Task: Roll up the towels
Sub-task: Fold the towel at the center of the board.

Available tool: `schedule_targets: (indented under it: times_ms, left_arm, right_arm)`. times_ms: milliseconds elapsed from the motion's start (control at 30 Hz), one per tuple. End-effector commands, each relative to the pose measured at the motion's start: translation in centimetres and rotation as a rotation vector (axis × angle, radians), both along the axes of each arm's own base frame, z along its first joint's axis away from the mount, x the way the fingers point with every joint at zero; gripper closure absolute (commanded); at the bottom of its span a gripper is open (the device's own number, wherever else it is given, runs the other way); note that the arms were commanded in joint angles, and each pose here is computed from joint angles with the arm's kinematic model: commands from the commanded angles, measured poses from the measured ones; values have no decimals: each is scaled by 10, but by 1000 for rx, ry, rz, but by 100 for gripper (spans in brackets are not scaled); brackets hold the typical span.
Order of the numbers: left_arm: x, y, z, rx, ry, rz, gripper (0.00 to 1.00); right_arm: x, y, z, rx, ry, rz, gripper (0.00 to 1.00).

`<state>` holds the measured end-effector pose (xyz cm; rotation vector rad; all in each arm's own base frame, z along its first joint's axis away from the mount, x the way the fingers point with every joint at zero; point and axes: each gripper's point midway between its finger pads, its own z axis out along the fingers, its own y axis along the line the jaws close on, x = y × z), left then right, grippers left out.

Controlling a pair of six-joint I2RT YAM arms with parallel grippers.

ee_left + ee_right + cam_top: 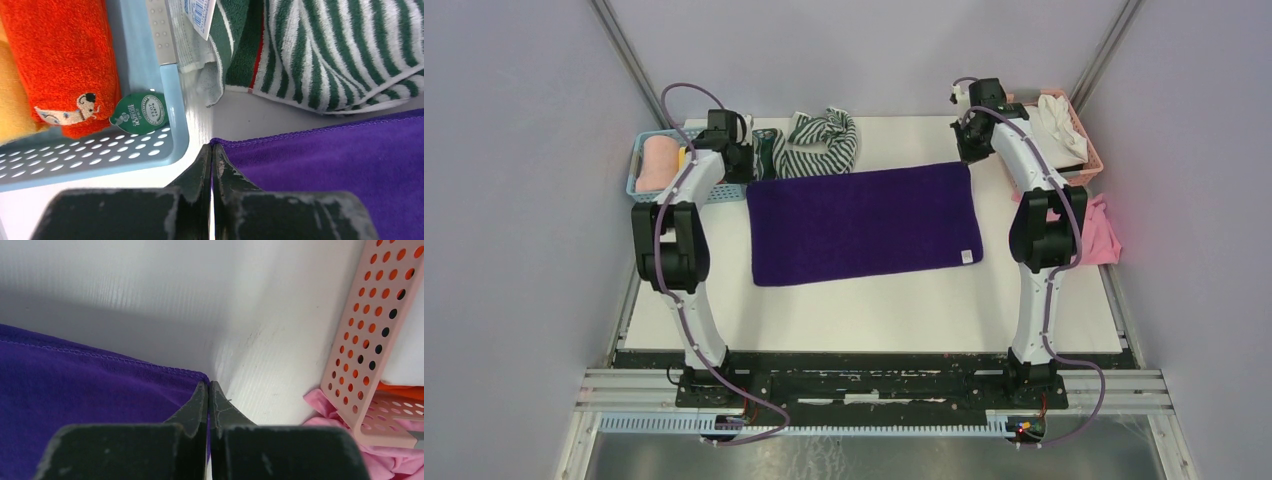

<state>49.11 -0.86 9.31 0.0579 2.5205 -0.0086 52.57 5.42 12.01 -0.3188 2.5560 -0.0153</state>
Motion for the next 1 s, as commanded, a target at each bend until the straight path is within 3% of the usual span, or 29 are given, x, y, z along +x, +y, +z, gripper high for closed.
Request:
schedule_targets:
  times_ms: [0,433,600,967]
  left_arm:
    - [7,-2,48,-23,-127,-9,97]
    - [-65,-2,27,-93,-69,130,97]
    - [-98,-6,19,-156,-42,229,97]
    - [-160,-14,-21,-327,-74,459,97]
  right_arm:
    - [1,-13,41,-36,-95,-22,99]
    - [-57,-20,33,-36,-90,-46,99]
    - [-91,-41,24,-68,-91,-216,99]
    - [-153,-33,-42,93,-76,-422,100]
